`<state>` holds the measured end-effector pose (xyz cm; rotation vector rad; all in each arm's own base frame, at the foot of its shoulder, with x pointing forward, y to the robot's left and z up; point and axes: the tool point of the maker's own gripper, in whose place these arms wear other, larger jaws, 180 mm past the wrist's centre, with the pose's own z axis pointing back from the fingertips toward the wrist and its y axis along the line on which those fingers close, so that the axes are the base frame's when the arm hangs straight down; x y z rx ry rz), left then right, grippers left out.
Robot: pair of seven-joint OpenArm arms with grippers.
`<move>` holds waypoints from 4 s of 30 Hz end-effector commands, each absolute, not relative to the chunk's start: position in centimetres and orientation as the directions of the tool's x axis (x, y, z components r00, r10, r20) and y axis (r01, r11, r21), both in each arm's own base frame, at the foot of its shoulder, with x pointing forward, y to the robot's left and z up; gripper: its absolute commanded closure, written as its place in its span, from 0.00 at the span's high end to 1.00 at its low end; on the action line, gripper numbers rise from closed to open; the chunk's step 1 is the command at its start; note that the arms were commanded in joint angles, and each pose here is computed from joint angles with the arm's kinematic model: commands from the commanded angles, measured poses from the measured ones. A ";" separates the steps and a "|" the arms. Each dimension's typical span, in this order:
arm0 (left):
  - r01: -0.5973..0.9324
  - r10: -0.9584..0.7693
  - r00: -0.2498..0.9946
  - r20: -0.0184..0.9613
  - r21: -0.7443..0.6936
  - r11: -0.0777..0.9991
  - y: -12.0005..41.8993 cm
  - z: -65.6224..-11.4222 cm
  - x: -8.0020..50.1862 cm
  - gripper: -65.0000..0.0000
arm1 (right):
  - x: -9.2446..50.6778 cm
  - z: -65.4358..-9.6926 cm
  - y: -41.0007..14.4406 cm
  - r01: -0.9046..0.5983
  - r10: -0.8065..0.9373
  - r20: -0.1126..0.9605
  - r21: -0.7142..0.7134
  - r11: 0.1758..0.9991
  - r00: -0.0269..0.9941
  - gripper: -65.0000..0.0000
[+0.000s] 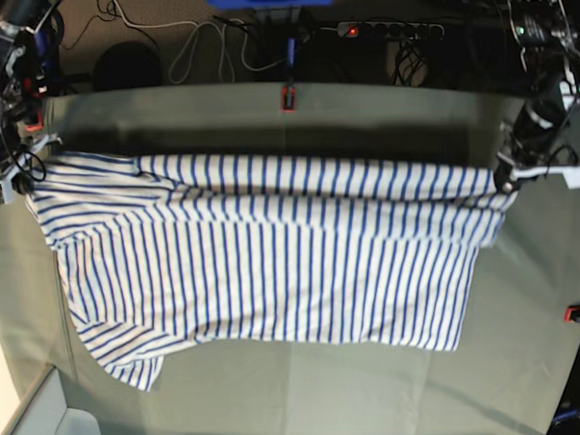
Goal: Layout the t-shirt on the table in an organized manner, then fold the t-shirt properly
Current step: 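Pull the held edge back with both grippers to spread the shirt, then release the shirt edge and lift both grippers off the fabric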
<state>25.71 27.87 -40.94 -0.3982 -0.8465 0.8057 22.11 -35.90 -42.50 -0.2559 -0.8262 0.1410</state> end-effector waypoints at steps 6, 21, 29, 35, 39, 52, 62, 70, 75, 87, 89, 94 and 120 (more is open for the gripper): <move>-0.478 0.744 0.401 0.535 -0.570 0.668 28.9 -40.7 23.5 0.00 | 20.7 -39.4 -36.6 0.014 0.263 0.731 -0.350 0.937 0.630 0.00; -0.573 0.769 0.397 0.501 -0.518 0.634 31.0 -42.9 19.4 0.00 | 16.7 -42.3 -33.8 -0.001 0.210 0.696 -0.289 0.957 0.686 0.00; -0.575 0.778 0.395 0.489 -0.529 0.624 30.5 -43.2 19.5 0.00 | 17.5 -42.5 -32.8 -0.030 0.224 0.697 -0.279 0.960 0.681 0.21; -0.569 0.783 0.440 0.441 -0.538 0.622 29.5 -43.5 19.6 0.20 | 17.9 -40.5 -34.3 0.017 0.232 0.718 -0.322 0.947 0.656 0.50; -0.567 0.801 0.421 0.426 -0.566 0.598 28.7 -43.4 20.1 0.33 | 18.2 -38.6 -33.9 0.032 0.255 0.739 -0.350 0.936 0.624 0.52; -0.578 0.827 0.357 0.434 -0.593 0.561 29.5 -42.7 20.7 0.34 | 14.3 -41.7 -30.7 0.047 0.160 0.708 -0.264 0.963 0.688 0.52; -0.575 0.827 0.355 0.436 -0.596 0.561 29.5 -42.6 21.0 0.34 | 12.3 -45.2 -30.1 0.059 0.085 0.664 -0.191 0.980 0.743 0.51; -0.568 0.824 0.354 0.442 -0.598 0.565 29.5 -42.4 21.2 0.34 | 12.2 -45.3 -29.9 0.055 0.085 0.662 -0.187 0.981 0.745 0.05; -0.568 0.824 0.354 0.442 -0.598 0.565 29.5 -42.4 21.2 0.34 | 12.8 -43.8 -30.5 0.051 0.118 0.677 -0.225 0.973 0.726 0.00; -0.571 0.826 0.354 0.439 -0.598 0.563 29.5 -42.5 21.1 0.34 | 18.4 -37.1 -31.0 0.051 0.245 0.773 -0.336 0.940 0.585 0.00; -0.574 0.827 0.355 0.436 -0.596 0.561 29.5 -42.6 21.0 0.34 | 20.1 -36.8 -31.1 0.065 0.235 0.788 -0.329 0.942 0.569 0.00; -0.579 0.827 0.360 0.432 -0.591 0.561 29.5 -42.8 20.7 0.34 | 24.1 -36.8 -31.7 0.107 0.178 0.797 -0.290 0.951 0.577 0.00; -0.590 0.838 0.373 0.398 -0.595 0.545 29.9 -42.5 20.2 0.60 | 32.1 -34.5 -28.5 -0.026 0.266 0.816 -0.294 0.955 0.513 0.57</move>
